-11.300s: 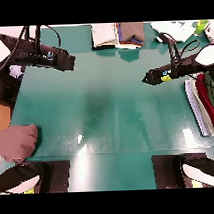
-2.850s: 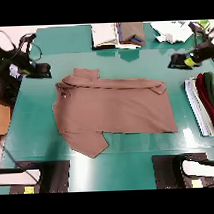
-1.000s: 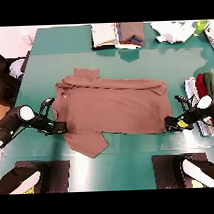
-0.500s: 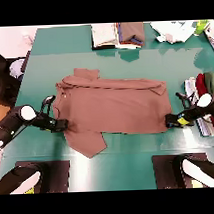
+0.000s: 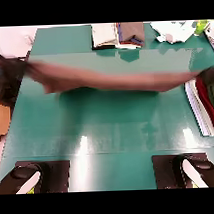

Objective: Fold the shirts.

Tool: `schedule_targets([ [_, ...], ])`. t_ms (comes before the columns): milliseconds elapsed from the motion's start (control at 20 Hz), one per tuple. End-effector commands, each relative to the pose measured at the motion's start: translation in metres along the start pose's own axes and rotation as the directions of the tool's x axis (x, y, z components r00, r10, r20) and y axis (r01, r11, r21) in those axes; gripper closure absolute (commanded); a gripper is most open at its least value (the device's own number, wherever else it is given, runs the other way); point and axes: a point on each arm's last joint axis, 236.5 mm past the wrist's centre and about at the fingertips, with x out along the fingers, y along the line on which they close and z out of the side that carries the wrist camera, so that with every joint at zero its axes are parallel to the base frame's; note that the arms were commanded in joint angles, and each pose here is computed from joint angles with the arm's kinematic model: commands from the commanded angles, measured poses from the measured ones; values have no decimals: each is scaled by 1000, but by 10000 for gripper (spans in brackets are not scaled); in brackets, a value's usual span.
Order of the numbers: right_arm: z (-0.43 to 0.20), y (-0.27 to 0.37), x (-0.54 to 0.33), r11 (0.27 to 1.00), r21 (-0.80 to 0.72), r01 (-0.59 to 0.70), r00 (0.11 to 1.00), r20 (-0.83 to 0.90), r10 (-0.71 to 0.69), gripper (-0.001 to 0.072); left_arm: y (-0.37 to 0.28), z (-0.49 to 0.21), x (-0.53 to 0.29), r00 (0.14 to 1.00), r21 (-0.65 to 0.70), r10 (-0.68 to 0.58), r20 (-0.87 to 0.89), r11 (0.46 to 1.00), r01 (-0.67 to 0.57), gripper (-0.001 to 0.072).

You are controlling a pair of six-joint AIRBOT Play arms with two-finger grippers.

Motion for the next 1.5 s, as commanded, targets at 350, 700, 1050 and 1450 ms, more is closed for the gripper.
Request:
schedule_targets([
  [350,131,17,-227,980,-87,181,833,544,-105,695,-46,159,-264,752,111,-61,656,994,-16,685],
  [700,118,-8,-89,987,-80,140,978,169,-125,695,8,70,-31,994,58,80,76,995,-85,684],
  [1050,-42,-68,153,991,-16,131,869,-479,-122,695,71,-147,215,814,43,129,-566,991,-127,683],
  [1450,-55,-68,256,994,78,72,861,-508,-23,695,95,-173,297,838,19,114,-534,992,-123,684],
])
